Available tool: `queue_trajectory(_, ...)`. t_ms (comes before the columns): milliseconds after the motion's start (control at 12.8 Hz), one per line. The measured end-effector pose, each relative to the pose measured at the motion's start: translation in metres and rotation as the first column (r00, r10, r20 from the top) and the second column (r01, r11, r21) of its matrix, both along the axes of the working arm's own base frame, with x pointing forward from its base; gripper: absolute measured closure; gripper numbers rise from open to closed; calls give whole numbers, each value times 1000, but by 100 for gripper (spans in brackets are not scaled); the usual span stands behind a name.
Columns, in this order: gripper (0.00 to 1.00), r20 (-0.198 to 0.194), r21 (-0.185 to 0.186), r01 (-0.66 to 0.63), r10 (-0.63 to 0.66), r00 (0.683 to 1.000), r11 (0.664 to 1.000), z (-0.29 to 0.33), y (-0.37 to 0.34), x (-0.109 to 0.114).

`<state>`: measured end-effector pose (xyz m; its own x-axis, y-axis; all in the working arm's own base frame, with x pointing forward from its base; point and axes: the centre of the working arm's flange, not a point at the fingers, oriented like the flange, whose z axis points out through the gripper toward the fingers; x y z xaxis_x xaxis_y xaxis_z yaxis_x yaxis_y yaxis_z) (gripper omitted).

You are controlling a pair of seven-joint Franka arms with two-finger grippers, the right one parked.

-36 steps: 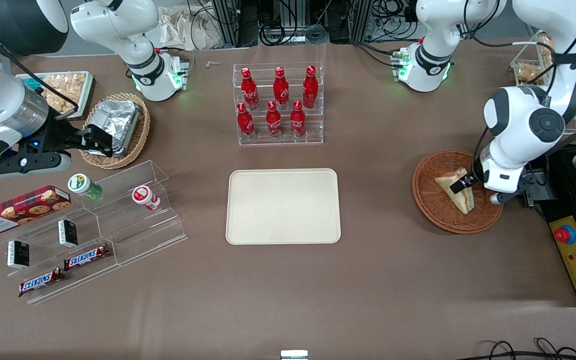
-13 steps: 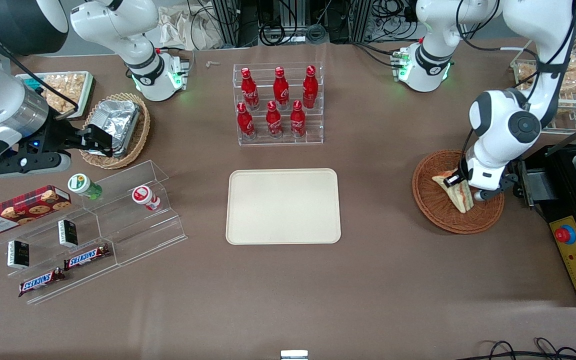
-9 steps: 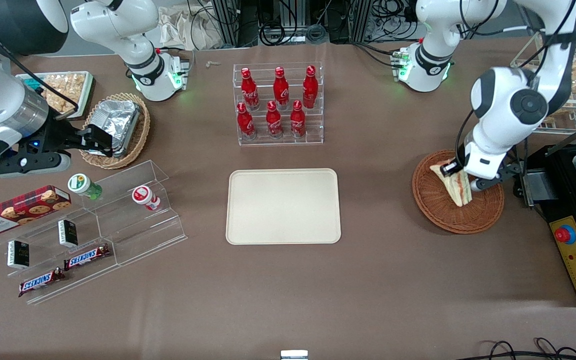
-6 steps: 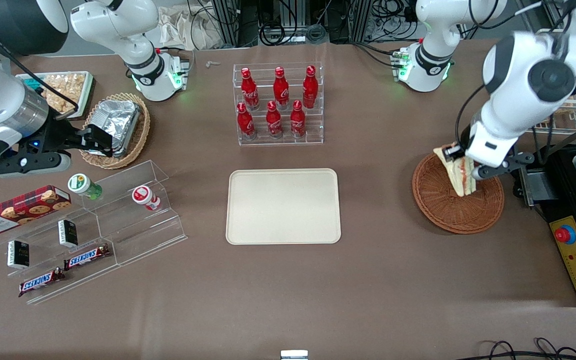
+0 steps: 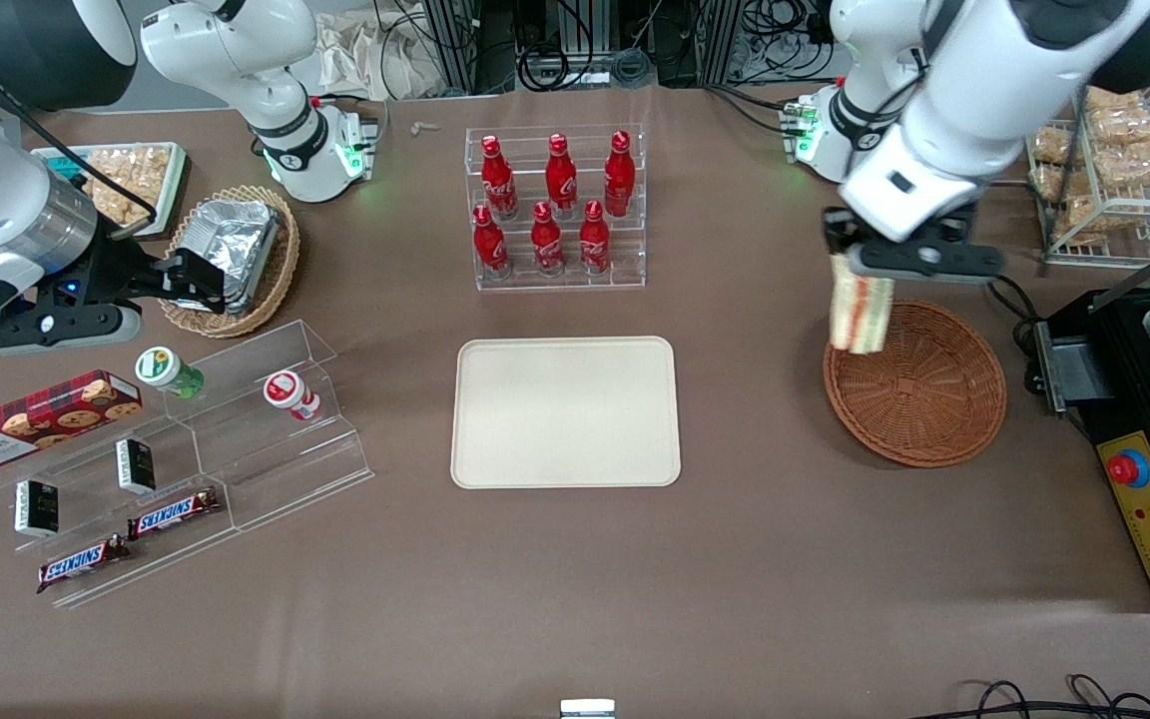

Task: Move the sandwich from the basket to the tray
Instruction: 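Lift the sandwich and carry it with the left gripper over the tray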

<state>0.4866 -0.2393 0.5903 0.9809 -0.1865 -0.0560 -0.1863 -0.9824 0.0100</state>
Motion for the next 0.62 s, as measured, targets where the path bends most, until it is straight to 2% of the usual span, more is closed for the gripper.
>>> queue_trajectory(156,79,-9,-26,31,-31,999,999,-21,-40,1)
queue_trajectory(390,79,-45,-67,-20,17,999,998,-77,-67,25)
queue_trajectory(468,79,-59,-66,-38,35,998,997,-98,-74,33)
queue_trajectory(624,79,-76,-30,-70,68,995,997,-140,-90,41)
